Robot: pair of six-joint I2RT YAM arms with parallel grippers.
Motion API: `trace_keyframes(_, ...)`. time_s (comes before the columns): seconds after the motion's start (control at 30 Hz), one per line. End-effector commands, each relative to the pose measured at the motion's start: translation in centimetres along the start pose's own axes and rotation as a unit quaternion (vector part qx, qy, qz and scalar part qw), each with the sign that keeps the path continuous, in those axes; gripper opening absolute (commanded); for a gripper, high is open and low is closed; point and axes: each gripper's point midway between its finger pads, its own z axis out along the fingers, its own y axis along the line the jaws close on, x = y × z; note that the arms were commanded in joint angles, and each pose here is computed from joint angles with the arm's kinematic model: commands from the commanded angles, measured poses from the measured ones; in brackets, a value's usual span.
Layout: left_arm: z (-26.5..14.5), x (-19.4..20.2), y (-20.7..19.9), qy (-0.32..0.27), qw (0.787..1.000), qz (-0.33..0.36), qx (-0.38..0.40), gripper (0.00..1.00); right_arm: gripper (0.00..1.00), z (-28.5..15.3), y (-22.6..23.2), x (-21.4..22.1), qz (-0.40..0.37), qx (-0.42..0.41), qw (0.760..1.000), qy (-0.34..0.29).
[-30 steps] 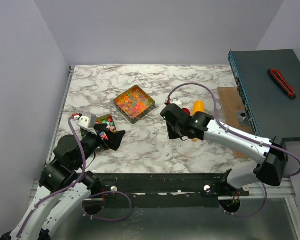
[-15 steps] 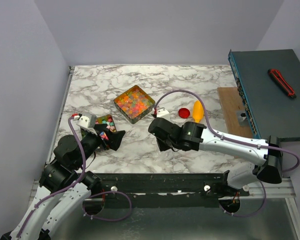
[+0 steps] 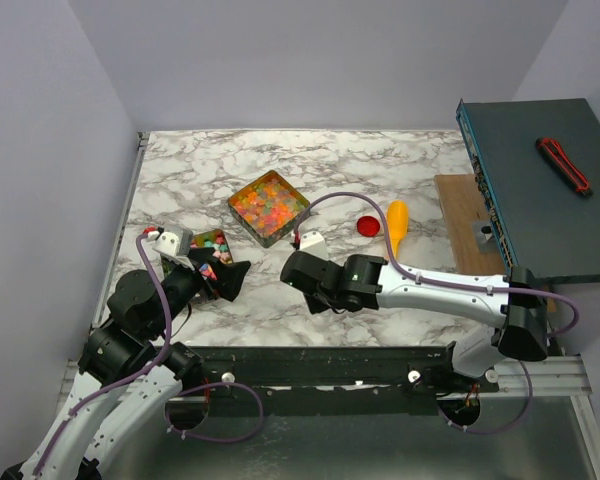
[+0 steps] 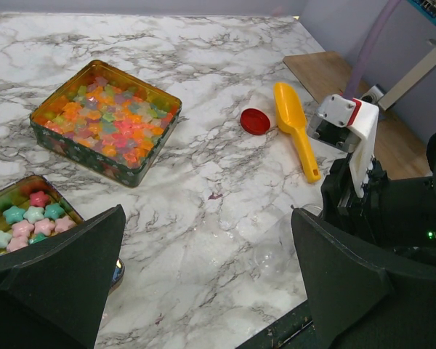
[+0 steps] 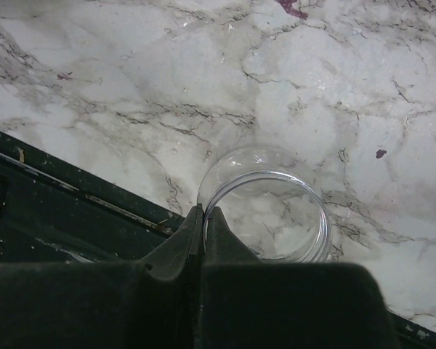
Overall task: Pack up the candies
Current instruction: Place the packing bottle at the center of the board.
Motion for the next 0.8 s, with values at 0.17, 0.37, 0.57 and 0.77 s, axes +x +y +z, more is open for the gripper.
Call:
trace_keyframes(0.17,-0.3,0.2,0.5,0.002,1.0,-0.002,-0.013,0.99,0.01,1.3,1.6,-1.2,0.012,-0.007,1.0,-0.028)
trace_keyframes(0.37,-0.3,0.2,0.6,0.0,1.0,-0.002,-0.015,0.99,0.01,2.3,1.8,-0.7,0.005,0.002,1.0,-0.021)
trace_keyframes(0.57,-0.3,0.2,0.6,0.001,1.0,-0.002,-0.014,0.99,0.07,2.5,1.9,-0.3,-0.001,0.005,1.0,-0.017)
trace_keyframes(0.77,-0.2,0.2,0.6,0.002,1.0,-0.002,-0.015,0.99,0.22,1.7,1.8,-1.0,0.0,0.011,1.0,-0.029)
